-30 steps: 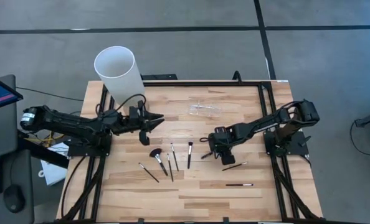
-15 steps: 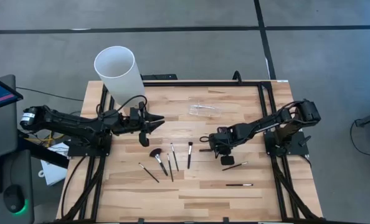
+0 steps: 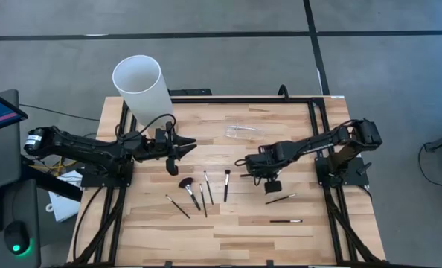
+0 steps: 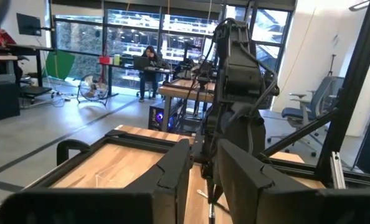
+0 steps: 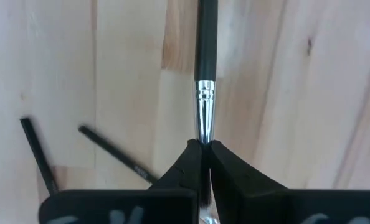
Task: Put items in baskets/containers
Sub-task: Put the black foundation brush into the transparent organizer
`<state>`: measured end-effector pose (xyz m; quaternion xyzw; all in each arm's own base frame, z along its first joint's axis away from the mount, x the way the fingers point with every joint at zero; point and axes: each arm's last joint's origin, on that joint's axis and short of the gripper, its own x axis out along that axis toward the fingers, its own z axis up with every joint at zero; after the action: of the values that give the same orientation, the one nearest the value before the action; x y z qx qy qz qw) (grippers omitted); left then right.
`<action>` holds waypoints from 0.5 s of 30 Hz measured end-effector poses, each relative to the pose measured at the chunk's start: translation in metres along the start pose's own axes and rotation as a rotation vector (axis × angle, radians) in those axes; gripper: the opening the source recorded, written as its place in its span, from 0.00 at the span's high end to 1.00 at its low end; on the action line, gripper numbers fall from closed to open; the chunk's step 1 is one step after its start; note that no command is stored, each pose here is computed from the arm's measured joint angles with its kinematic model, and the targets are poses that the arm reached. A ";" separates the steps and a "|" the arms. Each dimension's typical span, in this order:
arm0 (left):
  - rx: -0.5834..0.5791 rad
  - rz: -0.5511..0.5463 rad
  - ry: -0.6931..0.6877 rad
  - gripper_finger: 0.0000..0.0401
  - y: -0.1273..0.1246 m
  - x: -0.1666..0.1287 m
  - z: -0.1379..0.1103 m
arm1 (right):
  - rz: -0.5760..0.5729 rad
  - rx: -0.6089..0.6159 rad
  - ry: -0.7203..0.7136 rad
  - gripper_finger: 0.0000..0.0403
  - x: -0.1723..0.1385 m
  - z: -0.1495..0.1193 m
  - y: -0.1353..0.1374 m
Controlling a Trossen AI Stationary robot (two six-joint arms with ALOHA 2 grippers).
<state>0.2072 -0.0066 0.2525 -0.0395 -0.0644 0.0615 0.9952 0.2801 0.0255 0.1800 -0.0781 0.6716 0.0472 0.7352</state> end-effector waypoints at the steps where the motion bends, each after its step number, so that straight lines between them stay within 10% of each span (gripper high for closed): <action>1: -0.008 0.000 0.001 0.79 0.000 0.000 0.000 | -0.009 -0.002 0.008 0.97 -0.002 0.000 -0.001; 15: -0.188 -0.108 0.090 0.69 0.003 0.007 -0.013 | -0.147 -0.105 0.040 0.97 -0.040 0.013 -0.013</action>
<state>0.2155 -0.0038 0.2403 -0.1317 -0.0271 -0.0004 0.9909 0.2912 0.0165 0.2213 -0.1666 0.6751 0.0269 0.7182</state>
